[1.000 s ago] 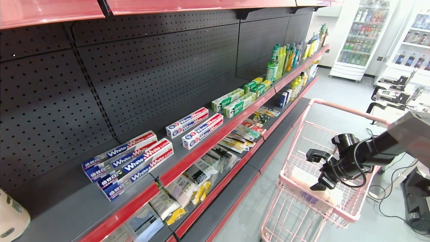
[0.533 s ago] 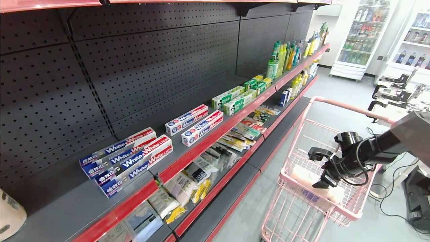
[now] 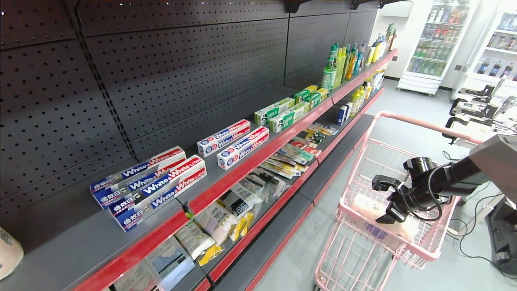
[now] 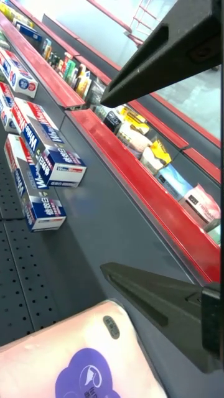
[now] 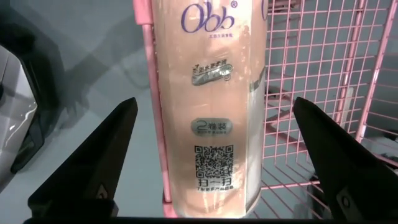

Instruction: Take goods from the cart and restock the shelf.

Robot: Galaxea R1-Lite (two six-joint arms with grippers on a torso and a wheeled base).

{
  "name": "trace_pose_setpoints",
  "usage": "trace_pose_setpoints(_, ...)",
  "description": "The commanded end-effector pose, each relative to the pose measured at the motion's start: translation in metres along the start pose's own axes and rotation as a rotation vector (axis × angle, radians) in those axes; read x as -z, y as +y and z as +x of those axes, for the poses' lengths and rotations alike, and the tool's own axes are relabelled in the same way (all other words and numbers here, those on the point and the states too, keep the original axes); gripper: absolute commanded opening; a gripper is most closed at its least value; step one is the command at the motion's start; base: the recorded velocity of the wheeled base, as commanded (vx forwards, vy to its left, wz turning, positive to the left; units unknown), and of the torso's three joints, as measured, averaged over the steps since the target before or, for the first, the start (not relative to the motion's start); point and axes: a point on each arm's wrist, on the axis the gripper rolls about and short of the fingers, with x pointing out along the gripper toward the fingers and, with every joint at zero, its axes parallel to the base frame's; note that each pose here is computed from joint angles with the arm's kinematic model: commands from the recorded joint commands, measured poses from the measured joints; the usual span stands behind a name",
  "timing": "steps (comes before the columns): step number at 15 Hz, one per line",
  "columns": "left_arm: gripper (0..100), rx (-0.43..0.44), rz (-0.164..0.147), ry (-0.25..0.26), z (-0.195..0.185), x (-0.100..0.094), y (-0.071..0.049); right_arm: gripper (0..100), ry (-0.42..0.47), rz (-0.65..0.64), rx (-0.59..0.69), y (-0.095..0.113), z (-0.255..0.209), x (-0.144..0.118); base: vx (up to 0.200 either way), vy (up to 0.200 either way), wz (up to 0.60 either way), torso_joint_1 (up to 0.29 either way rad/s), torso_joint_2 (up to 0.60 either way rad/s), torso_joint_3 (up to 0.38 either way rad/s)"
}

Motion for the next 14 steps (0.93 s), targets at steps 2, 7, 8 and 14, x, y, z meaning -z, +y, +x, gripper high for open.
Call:
trace_pose_setpoints(2, 100, 0.000, 0.000, 0.000, 0.000, 0.000, 0.000, 100, -0.001, 0.009, 0.009, -0.006, 0.004, 0.003, 0.000, 0.000, 0.00, 0.000, 0.00, 0.000)
trace_pose_setpoints(7, 100, 0.000, 0.000, 0.000, 0.000, 0.000, 0.000, 100, -0.010, 0.015, -0.006, -0.007, 0.013, 0.006, 0.000, 0.000, 0.00, 0.000, 0.00, 0.000)
trace_pose_setpoints(8, 100, 0.000, 0.000, 0.000, 0.000, 0.000, 0.000, 100, -0.019, 0.013, -0.016, -0.007, 0.017, 0.005, 0.000, 0.000, 0.00, 0.000, 0.00, 0.000)
trace_pose_setpoints(14, 100, 0.000, 0.000, 0.000, 0.000, 0.000, 0.000, 100, -0.023, 0.011, -0.023, -0.011, 0.034, 0.006, 0.000, 0.000, 0.00, 0.000, 0.00, 0.000)
